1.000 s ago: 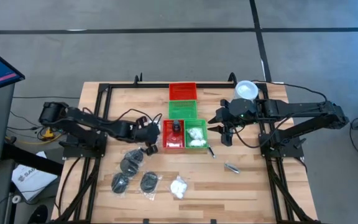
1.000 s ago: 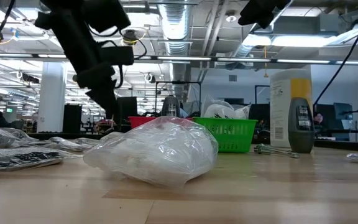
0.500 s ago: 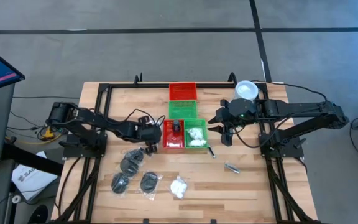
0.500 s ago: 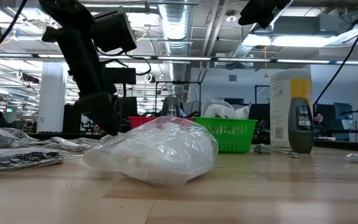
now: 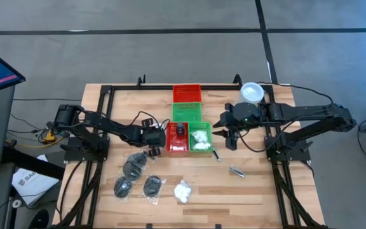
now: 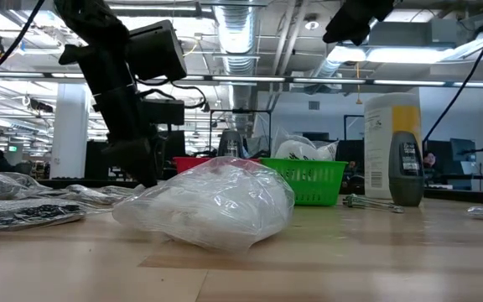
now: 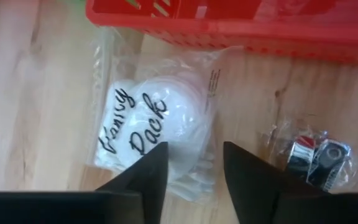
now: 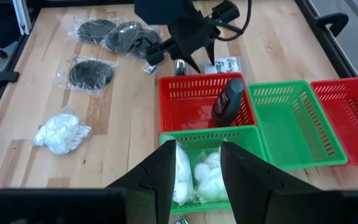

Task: Pick & Place Travel size toiletries
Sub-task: Put the white cotton pack into the bottom green bin

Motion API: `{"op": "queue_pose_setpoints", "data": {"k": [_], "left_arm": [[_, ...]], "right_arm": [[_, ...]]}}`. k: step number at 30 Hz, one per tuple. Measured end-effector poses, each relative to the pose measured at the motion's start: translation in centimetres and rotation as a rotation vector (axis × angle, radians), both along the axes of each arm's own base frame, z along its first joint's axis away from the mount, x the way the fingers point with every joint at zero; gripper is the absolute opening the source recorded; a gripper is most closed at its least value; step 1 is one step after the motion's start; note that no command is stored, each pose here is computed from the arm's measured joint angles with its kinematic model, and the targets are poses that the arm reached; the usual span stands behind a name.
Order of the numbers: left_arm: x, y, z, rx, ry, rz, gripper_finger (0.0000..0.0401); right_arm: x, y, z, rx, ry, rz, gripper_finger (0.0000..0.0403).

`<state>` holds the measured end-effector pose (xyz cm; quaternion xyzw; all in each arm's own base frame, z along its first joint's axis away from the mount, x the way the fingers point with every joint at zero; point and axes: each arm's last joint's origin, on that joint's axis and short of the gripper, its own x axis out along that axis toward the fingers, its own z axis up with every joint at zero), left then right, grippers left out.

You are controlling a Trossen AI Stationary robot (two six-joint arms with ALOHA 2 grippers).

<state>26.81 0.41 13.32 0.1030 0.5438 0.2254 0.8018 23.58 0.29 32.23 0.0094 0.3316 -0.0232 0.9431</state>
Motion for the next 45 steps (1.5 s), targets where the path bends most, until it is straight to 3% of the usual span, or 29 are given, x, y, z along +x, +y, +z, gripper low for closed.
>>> {"op": "queue_pose_setpoints", "data": {"k": [6,8,17,23,35,45], "left_arm": [[0.0,0.0,0.0,0.014,0.0,0.005,0.0022],[0.0,0.0,0.0,0.011,-0.001,0.006,0.0009],[-0.2,0.0,0.6,0.012,-0.012,0.008,0.0001],[-1.6,0.2,3.3,0.044,-0.074,0.064,0.0],[-4.7,-0.1,10.2,0.009,-0.423,0.104,0.0],[-4.0,-2.3,13.5,-0.166,-0.741,-0.077,0.0]], "right_arm": [[0.0,0.0,0.0,0.0,-0.001,0.0,0.0118],[0.0,0.0,0.0,0.0,-0.001,0.0,0.0118],[0.0,0.0,0.0,0.0,-0.001,0.001,0.0118],[0.0,0.0,0.0,0.0,-0.001,0.0,0.0118],[0.0,0.0,0.0,-0.015,-0.003,0.011,0.0118],[0.7,0.0,0.0,-0.037,-0.029,0.029,0.0118]]}}
